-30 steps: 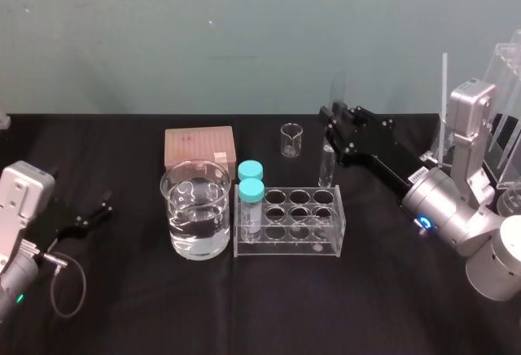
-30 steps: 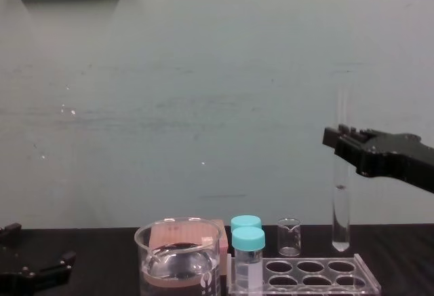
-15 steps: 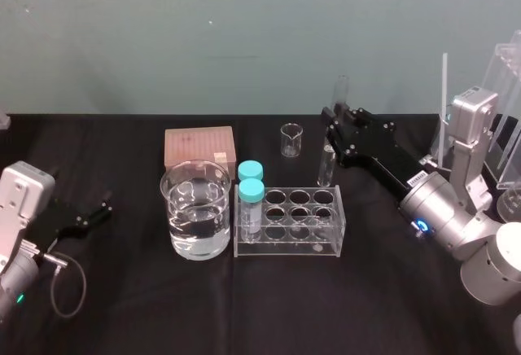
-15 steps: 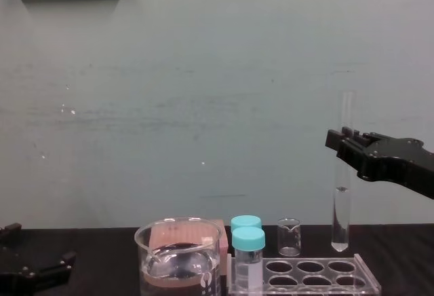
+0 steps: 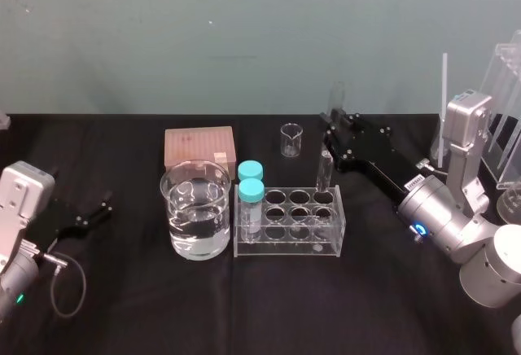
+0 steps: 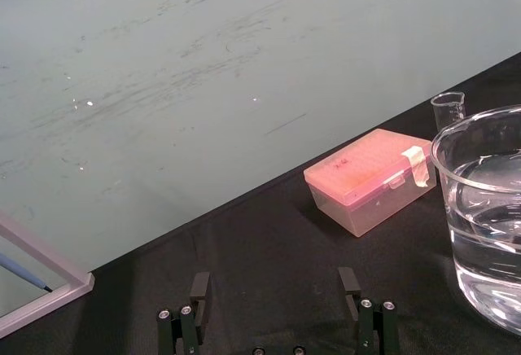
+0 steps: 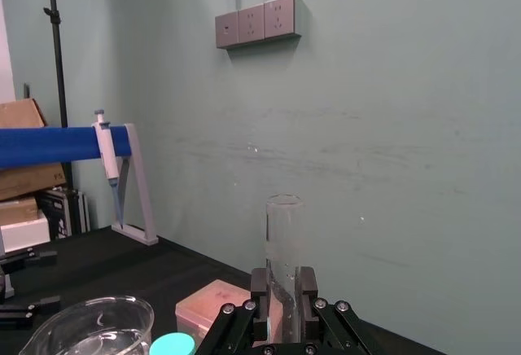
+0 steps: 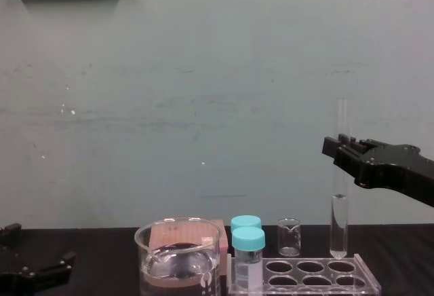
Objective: Hold the test tube with one hand and immerse one end into the beaker, then return it to the test tube rack.
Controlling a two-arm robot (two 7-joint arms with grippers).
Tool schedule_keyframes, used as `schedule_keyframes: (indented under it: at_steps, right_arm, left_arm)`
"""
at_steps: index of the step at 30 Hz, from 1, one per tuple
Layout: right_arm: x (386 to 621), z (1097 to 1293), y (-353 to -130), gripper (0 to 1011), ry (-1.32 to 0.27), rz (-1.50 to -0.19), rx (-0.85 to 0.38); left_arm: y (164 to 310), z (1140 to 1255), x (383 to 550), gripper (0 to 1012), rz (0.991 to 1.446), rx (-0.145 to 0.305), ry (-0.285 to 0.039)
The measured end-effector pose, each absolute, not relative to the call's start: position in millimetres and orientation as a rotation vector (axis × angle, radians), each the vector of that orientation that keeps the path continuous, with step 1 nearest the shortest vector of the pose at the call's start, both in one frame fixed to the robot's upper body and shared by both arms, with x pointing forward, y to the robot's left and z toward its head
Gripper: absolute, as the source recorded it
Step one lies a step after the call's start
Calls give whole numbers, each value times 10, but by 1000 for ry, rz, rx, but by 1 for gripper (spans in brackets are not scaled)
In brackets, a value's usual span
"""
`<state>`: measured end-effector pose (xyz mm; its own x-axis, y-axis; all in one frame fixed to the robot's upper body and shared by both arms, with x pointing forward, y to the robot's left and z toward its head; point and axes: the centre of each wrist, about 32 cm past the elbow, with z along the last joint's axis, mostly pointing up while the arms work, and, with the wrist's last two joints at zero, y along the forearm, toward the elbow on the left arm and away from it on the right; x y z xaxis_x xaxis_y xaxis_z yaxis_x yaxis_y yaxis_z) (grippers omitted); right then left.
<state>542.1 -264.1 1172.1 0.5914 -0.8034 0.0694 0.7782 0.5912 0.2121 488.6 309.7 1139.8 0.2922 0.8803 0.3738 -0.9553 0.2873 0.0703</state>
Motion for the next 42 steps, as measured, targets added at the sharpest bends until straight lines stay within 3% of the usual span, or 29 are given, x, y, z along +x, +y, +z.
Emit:
schedule_keyframes:
  at_steps: [42]
  right_arm:
    - [5440, 11543, -2637, 227, -101, -934, 119]
  left_arm:
    - [3097, 11398, 4886, 1000, 1248, 304, -285]
